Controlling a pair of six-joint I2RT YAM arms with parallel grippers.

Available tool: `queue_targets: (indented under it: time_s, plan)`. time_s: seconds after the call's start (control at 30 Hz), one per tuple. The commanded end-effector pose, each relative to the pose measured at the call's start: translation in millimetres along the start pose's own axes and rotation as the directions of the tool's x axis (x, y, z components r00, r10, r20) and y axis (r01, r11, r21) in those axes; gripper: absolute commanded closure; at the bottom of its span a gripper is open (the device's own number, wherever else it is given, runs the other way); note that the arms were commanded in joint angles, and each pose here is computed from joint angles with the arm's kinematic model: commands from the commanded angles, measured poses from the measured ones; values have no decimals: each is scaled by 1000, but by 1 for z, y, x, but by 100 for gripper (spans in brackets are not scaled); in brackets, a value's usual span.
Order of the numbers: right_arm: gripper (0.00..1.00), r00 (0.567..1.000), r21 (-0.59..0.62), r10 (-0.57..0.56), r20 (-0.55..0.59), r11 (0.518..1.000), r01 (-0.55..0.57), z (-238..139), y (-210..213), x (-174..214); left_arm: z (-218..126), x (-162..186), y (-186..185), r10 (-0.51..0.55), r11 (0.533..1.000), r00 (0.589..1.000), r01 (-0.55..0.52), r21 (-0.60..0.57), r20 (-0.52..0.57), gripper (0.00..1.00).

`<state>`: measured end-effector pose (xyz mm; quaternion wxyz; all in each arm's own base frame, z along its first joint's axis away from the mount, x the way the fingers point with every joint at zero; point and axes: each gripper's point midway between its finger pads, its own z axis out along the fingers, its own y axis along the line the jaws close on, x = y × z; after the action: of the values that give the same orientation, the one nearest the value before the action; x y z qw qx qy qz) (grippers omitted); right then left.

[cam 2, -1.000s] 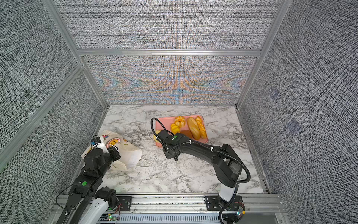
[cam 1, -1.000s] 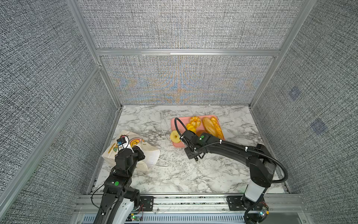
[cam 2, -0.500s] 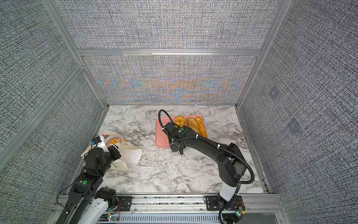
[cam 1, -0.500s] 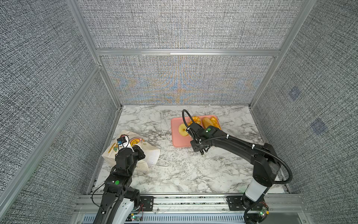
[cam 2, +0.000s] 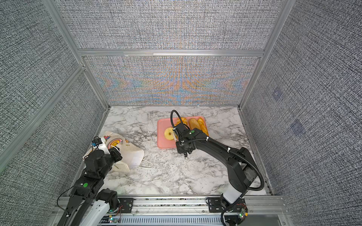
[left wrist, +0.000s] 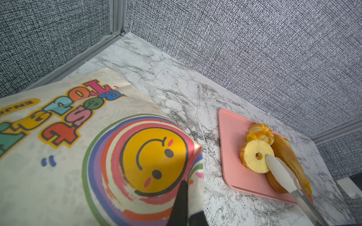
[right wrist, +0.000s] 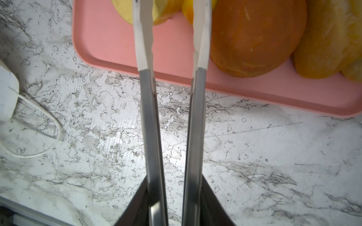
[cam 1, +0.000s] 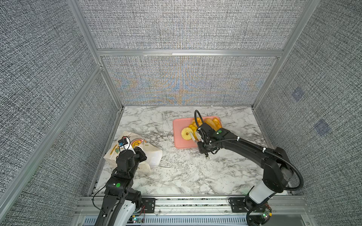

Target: Take the fake bread out of the paper bag

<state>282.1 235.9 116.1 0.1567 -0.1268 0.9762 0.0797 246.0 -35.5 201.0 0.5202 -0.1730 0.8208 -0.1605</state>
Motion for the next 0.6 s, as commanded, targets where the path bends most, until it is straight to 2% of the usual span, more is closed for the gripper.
queue_targets:
  time_s: [0.0,0.17,0.33,0.57]
  plan:
    - [64,998,-91,55,23,994,-53,-8,7,-3,0,6,1,-5,1000,1000,5,0,-22,100]
    - [63,993,-216,112,42,971,-101,-19,12,-2,0,4,0,-2,1000,1000,2,2,-17,100]
    - [63,984,-358,161,73,925,-124,-35,16,-7,-2,3,0,2,1000,1000,-2,2,-15,100]
    - [66,967,-426,231,103,889,-167,-53,0,-26,-2,1,-1,6,1000,1000,-6,3,-11,100]
